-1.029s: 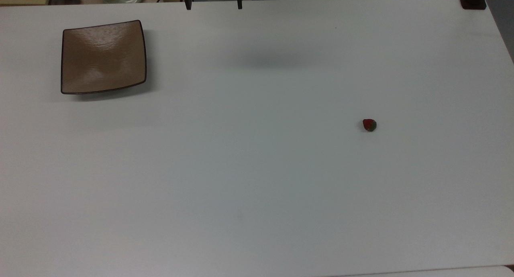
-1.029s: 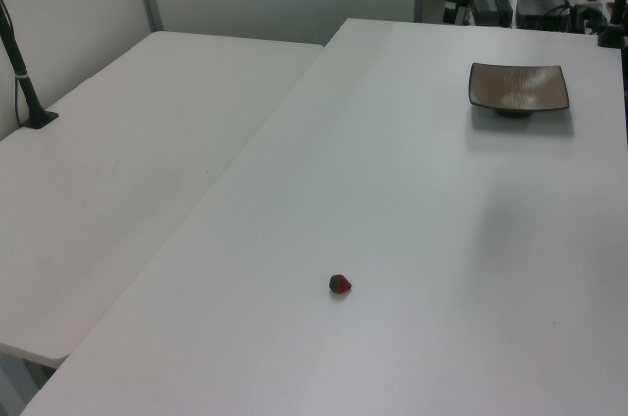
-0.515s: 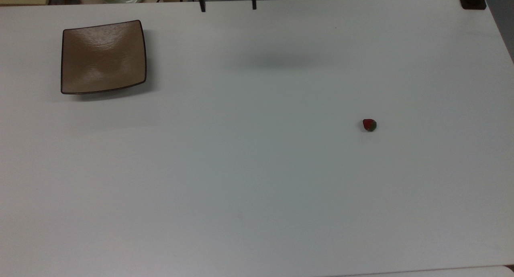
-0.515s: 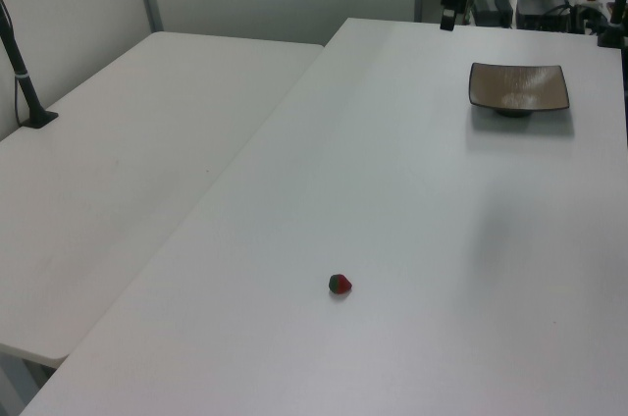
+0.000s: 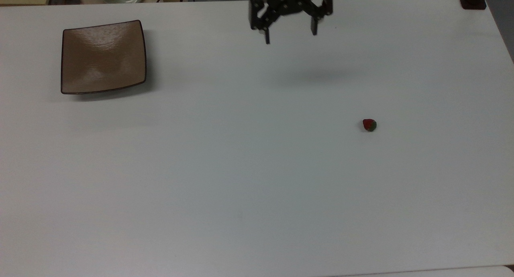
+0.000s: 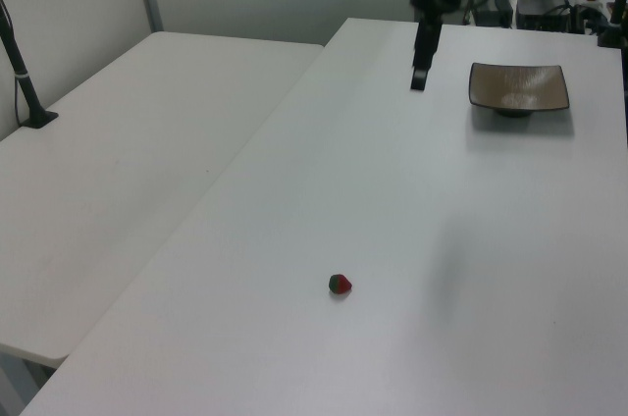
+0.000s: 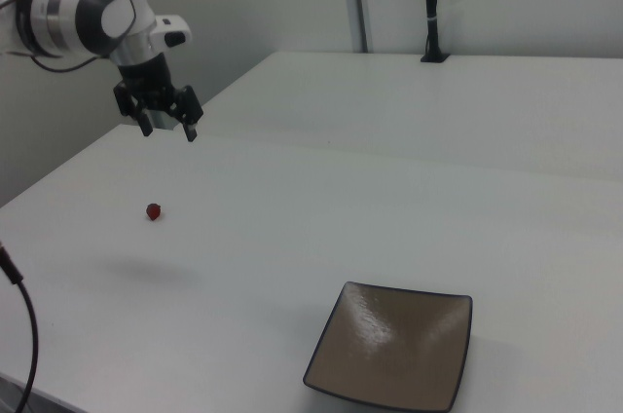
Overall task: Strawberries on a ceramic plate
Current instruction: 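Lower the open gripper down over the red strawberry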
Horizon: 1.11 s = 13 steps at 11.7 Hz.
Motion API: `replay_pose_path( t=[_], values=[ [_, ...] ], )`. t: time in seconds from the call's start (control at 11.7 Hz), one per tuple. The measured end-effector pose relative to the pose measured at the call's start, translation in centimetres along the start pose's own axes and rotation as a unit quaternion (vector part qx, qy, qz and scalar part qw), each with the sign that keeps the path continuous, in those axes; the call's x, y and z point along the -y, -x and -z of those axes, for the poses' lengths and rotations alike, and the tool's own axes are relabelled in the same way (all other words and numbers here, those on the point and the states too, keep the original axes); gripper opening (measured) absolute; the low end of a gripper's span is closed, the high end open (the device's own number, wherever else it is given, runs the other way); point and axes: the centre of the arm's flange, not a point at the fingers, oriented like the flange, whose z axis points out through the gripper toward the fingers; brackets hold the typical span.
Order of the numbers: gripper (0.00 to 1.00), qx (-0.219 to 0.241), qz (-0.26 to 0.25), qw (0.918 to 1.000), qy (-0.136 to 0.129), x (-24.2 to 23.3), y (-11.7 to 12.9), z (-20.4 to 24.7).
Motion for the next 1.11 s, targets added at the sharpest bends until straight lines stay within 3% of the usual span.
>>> replay_pose_path(
  t=[0.69, 1.11],
  values=[
    [1.00, -0.072, 0.042, 0.9961, -0.031, 9.3, -4.5, -13.3],
    [1.00, -0.054, 0.057, 0.9964, -0.033, 11.6, -4.2, -18.6]
  ],
)
